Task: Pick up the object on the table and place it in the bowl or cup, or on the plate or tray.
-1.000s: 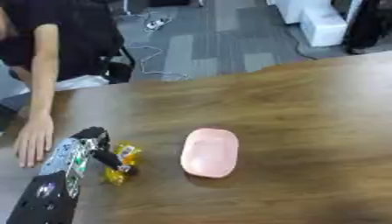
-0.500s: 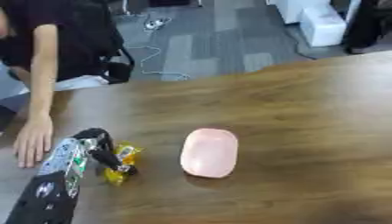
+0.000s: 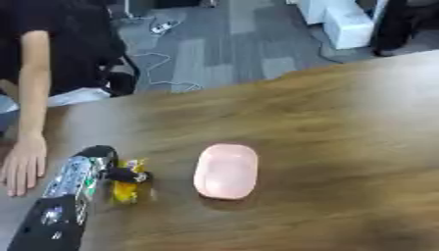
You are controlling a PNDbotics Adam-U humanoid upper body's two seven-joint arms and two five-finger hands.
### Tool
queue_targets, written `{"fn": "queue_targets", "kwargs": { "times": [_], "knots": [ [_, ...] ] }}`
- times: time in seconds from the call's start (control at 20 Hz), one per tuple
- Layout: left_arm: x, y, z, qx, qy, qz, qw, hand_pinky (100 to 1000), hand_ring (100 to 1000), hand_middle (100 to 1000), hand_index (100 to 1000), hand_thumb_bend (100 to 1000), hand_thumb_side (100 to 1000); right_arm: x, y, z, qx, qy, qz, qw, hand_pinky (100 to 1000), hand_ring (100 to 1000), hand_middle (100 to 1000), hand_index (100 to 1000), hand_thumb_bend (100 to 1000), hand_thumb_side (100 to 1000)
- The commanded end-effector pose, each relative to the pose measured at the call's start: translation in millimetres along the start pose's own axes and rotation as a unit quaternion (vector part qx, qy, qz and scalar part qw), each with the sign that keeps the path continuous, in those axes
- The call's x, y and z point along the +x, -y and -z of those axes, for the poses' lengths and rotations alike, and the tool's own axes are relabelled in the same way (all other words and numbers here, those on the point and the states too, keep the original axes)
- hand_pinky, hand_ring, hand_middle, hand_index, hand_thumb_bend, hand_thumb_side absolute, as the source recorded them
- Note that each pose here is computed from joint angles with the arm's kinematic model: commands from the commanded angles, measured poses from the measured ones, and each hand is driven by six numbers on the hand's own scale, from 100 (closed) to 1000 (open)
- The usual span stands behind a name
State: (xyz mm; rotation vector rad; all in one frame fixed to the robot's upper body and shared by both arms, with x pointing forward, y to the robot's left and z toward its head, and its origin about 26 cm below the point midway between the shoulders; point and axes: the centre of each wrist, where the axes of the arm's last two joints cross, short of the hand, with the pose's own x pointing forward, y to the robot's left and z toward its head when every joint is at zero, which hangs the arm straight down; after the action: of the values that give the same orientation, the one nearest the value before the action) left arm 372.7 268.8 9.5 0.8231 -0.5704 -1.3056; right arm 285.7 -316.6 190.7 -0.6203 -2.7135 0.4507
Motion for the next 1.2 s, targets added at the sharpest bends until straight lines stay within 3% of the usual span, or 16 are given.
{"fn": "queue_targets", "kwargs": {
  "times": [0.05,0.2,0.25,0.3,0.4,0.45,0.5,0.55,0.65,0.8,0.95,1.15,1.2],
  "knots": [
    [28.9,34.0,-2.5,-0.036,0.012,0.02,0.999,335,533,575,639,206,698,2.5,6.4,10.6,-0.001,0.017,-0.006,1.0,100,258,332,654,100,1000],
    [38.3,40.2,-9.6,-0.03,0.018,0.012,0.999,329,524,567,632,145,684,2.5,6.9,12.3,-0.004,0.018,-0.005,1.0,100,261,336,651,100,1000],
    [41.1,41.4,-11.7,-0.027,0.021,0.009,0.999,325,520,563,627,100,637,2.5,7.1,12.9,-0.005,0.018,-0.005,1.0,100,262,337,650,100,1000],
    [43.0,42.1,-13.4,-0.025,0.022,0.007,0.999,307,508,549,609,100,417,2.5,7.2,13.4,-0.006,0.018,-0.004,1.0,100,264,339,648,100,1000],
    [47.8,43.5,-17.4,-0.02,0.024,0.004,1.0,229,456,479,516,100,106,2.5,7.5,14.6,-0.008,0.02,-0.004,1.0,100,265,341,647,100,1000],
    [50.4,43.0,-20.5,-0.008,0.026,0.004,1.0,146,382,392,426,100,100,2.5,7.8,15.3,-0.009,0.02,-0.004,1.0,100,266,341,647,100,1000],
    [52.3,42.7,-23.3,0.006,0.028,0.004,1.0,100,205,200,232,153,100,2.5,7.9,15.7,-0.01,0.02,-0.003,1.0,100,265,341,646,100,1000],
    [54.1,39.1,-28.1,0.04,0.033,-0.001,0.999,100,120,111,172,154,100,2.5,8.1,16.1,-0.01,0.02,-0.003,1.0,100,265,340,646,100,1000],
    [56.6,35.9,-35.1,0.112,0.047,-0.02,0.992,100,100,100,136,258,100,2.5,8.3,16.5,-0.011,0.02,-0.003,1.0,100,264,338,645,100,1000],
    [57.4,30.9,-38.7,0.186,0.066,-0.054,0.979,100,100,100,131,284,100,2.4,8.6,16.2,-0.011,0.019,-0.004,1.0,100,261,333,643,100,1000],
    [54.2,11.4,-42.2,0.235,0.077,-0.07,0.967,100,100,100,133,320,100,2.4,8.7,15.1,-0.009,0.017,-0.005,1.0,100,256,326,641,100,1000],
    [38.7,-49.9,-57.3,0.288,0.082,0.007,0.954,100,100,100,143,410,100,2.4,8.2,13.7,-0.004,0.013,-0.005,1.0,100,251,318,639,100,1000],
    [36.2,-62.3,-63.3,0.295,0.082,0.029,0.951,100,100,100,142,397,100,2.4,8.1,13.6,-0.003,0.013,-0.004,1.0,100,252,320,639,100,1000]
  ]
}}
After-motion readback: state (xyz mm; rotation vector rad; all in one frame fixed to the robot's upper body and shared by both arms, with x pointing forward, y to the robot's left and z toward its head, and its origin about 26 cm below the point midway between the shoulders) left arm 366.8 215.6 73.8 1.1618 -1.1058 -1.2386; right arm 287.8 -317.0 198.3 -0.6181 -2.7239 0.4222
